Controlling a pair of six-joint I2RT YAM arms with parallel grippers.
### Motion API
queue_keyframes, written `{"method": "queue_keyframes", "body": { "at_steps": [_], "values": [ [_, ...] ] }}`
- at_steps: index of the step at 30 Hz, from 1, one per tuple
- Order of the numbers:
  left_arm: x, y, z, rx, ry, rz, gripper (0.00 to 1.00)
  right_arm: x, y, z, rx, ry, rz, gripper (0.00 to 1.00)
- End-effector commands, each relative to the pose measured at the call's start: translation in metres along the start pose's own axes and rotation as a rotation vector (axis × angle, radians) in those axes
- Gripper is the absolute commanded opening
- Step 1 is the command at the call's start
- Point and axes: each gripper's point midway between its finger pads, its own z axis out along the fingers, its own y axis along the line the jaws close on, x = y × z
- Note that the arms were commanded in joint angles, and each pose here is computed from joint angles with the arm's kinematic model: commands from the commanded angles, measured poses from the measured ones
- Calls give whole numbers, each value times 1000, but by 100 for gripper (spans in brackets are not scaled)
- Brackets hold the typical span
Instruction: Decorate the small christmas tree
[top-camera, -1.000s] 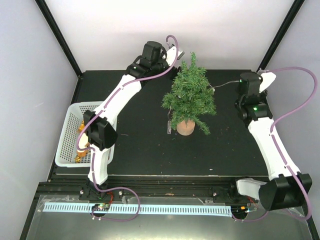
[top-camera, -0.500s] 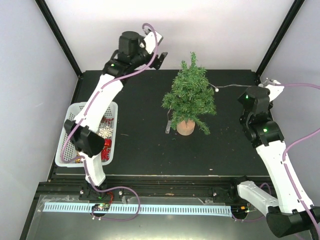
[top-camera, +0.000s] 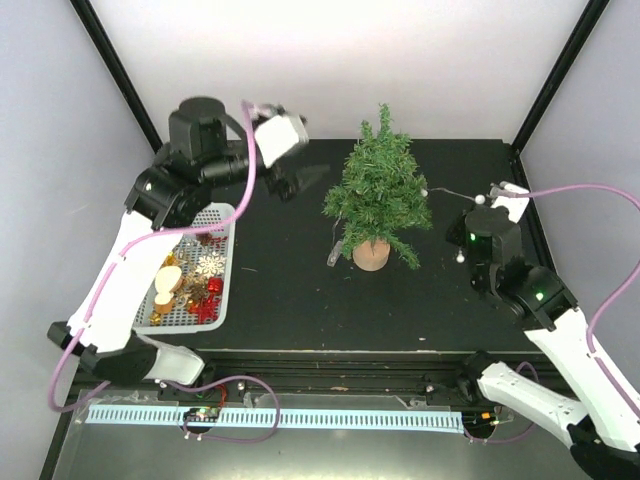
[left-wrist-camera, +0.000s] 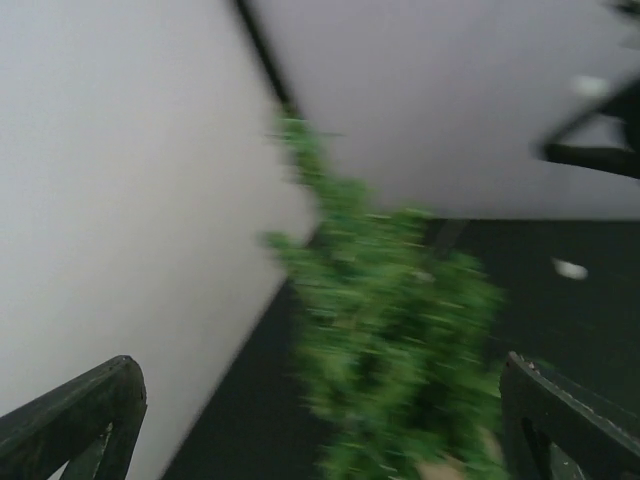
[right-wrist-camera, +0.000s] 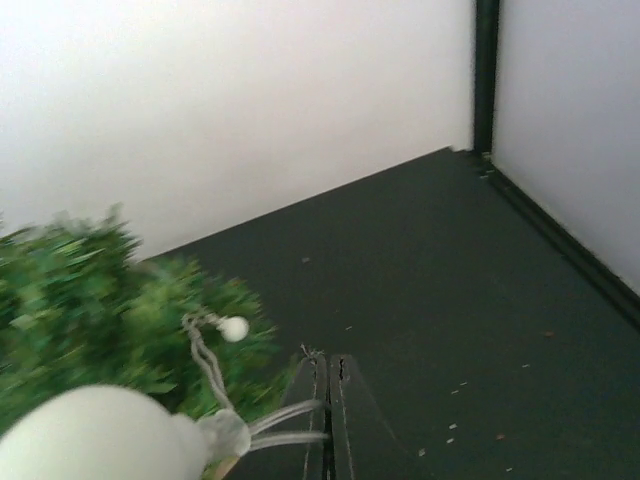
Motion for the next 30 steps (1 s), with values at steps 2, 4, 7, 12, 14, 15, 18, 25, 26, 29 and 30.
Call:
{"method": "queue_keyframes", "body": {
  "at_steps": [2, 4, 7, 12, 14, 15, 18, 25, 26, 29, 30],
  "values": [
    [32, -115, -18, 410, 43, 68, 95, 7, 24, -31, -146, 85, 24, 1],
    [42, -142, -17, 492, 71, 92, 93, 14, 38, -38, -200, 121, 21, 1],
    [59, -163, -9, 549, 107, 97, 92, 23, 59, -45, -270, 164, 15, 1],
    [75, -182, 12, 586, 111, 104, 92, 28, 94, -56, -399, 211, 58, 1],
    [75, -183, 21, 575, 86, 89, 91, 25, 105, -61, -455, 222, 92, 1],
    [75, -183, 25, 569, 72, 76, 90, 24, 110, -63, -480, 227, 105, 1],
    [79, -192, 34, 607, 52, 43, 84, 18, 122, -72, -555, 238, 153, 1],
    [80, -206, 57, 719, 60, -76, 80, 13, 144, -84, -671, 266, 202, 1],
    [80, -208, 59, 735, 60, -89, 82, 13, 146, -84, -679, 270, 205, 1],
    [81, -211, 68, 750, 62, -112, 85, 13, 151, -86, -696, 273, 212, 1],
    [83, -211, 71, 743, 67, -112, 86, 13, 152, -86, -704, 273, 218, 1]
  ]
}}
